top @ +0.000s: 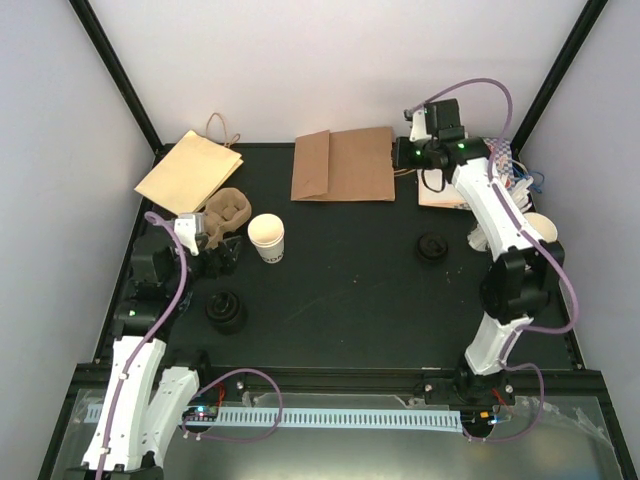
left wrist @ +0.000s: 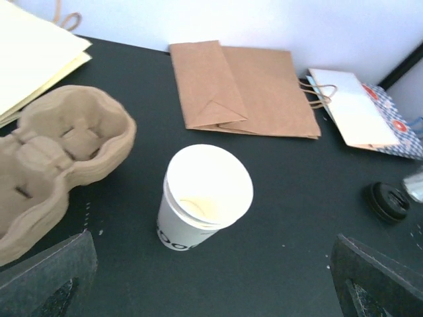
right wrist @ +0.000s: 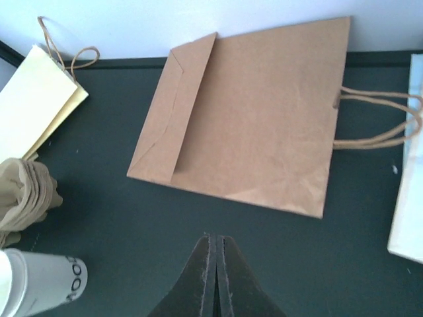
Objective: Pack the takeout coffee
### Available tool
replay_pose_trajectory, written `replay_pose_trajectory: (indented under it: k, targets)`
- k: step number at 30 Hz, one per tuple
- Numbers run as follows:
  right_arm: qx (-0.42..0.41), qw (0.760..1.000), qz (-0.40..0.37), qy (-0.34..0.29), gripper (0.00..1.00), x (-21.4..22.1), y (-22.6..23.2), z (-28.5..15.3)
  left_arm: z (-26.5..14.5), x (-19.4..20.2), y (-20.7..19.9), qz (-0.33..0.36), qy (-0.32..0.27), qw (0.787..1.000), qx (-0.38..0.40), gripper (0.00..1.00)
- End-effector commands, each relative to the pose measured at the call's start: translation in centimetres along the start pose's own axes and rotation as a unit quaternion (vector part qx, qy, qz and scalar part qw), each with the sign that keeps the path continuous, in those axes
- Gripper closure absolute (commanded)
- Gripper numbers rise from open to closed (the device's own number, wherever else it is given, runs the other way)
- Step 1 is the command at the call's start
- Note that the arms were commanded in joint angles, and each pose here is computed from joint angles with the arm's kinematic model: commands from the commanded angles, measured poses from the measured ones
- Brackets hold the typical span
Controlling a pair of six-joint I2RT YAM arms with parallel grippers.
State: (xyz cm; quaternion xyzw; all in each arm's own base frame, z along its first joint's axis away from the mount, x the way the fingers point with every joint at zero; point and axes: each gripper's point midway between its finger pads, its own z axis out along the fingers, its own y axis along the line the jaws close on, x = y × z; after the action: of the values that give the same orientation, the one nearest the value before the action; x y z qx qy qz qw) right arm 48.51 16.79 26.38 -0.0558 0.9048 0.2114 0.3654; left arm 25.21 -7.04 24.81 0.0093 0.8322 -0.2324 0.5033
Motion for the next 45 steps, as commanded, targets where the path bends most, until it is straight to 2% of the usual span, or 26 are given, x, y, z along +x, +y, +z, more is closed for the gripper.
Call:
replay_pose_trajectory:
  k: [1, 3, 9, 10, 11, 13, 14, 16, 18, 23, 27, 32, 43, 45]
  targets:
    - [0.019, 1.000, -0.016, -0.007, 0.99, 1.2, 0.6, -4.0, -2.0, -2.0, 1.8, -0.036, -0.027, 0.996, -0.080, 0.01]
    - [0.019, 1.000, -0.016, -0.012, 0.99, 1.7, 0.9, -5.4, -2.2, -2.1, 1.8, -0.046, -0.026, 0.995, -0.083, 0.01]
    - [0.028, 0.999, -0.015, -0.029, 0.96, 2.5, 0.9, -8.0, -1.5, -1.6, -0.1, -0.023, -0.014, 0.999, -0.021, 0.01]
    - [0.032, 0.999, -0.013, -0.031, 0.90, 2.6, 0.7, -7.9, -1.4, -1.5, -0.3, -0.018, -0.016, 1.000, -0.013, 0.01]
    - [0.039, 0.999, -0.009, -0.031, 0.80, 2.6, 0.4, -7.6, -1.4, -1.5, -0.5, -0.012, -0.021, 1.000, -0.005, 0.01]
    - [0.047, 0.998, 0.003, -0.032, 0.50, 2.7, -0.4, -6.3, -1.4, -1.4, -0.7, -0.007, -0.029, 1.000, 0.002, 0.01]
    - [0.043, 0.999, 0.011, -0.025, 0.42, 2.9, -0.8, -5.2, -1.4, -1.3, -0.8, -0.006, -0.032, 0.999, 0.006, 0.01]
    - [0.030, 0.999, 0.033, -0.009, 0.38, 3.0, -2.0, -2.9, -1.4, -1.2, -1.1, 0.000, -0.034, 0.999, 0.016, 0.01]
    - [0.032, 0.997, 0.064, 0.022, 0.36, 3.5, -4.4, 0.5, -1.2, -0.9, -1.1, 0.002, -0.029, 0.999, 0.018, 0.01]
    - [0.023, 0.994, 0.086, 0.065, 0.32, 3.9, -7.3, 6.3, -0.7, -0.4, -1.0, 0.002, -0.019, 1.000, 0.023, 0.01]
    - [0.037, 0.991, 0.096, 0.090, 0.38, 4.1, -9.4, 9.7, -0.6, -0.3, -1.1, 0.003, -0.017, 0.999, 0.029, 0.01]
    - [0.031, 0.989, 0.108, 0.098, 0.33, 4.7, -11.0, 12.5, -0.6, -0.1, -1.2, 0.002, -0.015, 0.999, 0.032, 0.01]
    - [0.002, 0.983, 0.125, 0.134, 0.31, 7.0, -12.3, 16.4, -0.4, 0.0, -1.5, 0.003, -0.012, 0.999, 0.045, 0.01]
    - [0.001, 0.982, 0.129, 0.137, 0.26, 7.4, -12.5, 16.7, -0.4, 0.0, -1.6, 0.003, -0.012, 0.999, 0.047, 0.01]
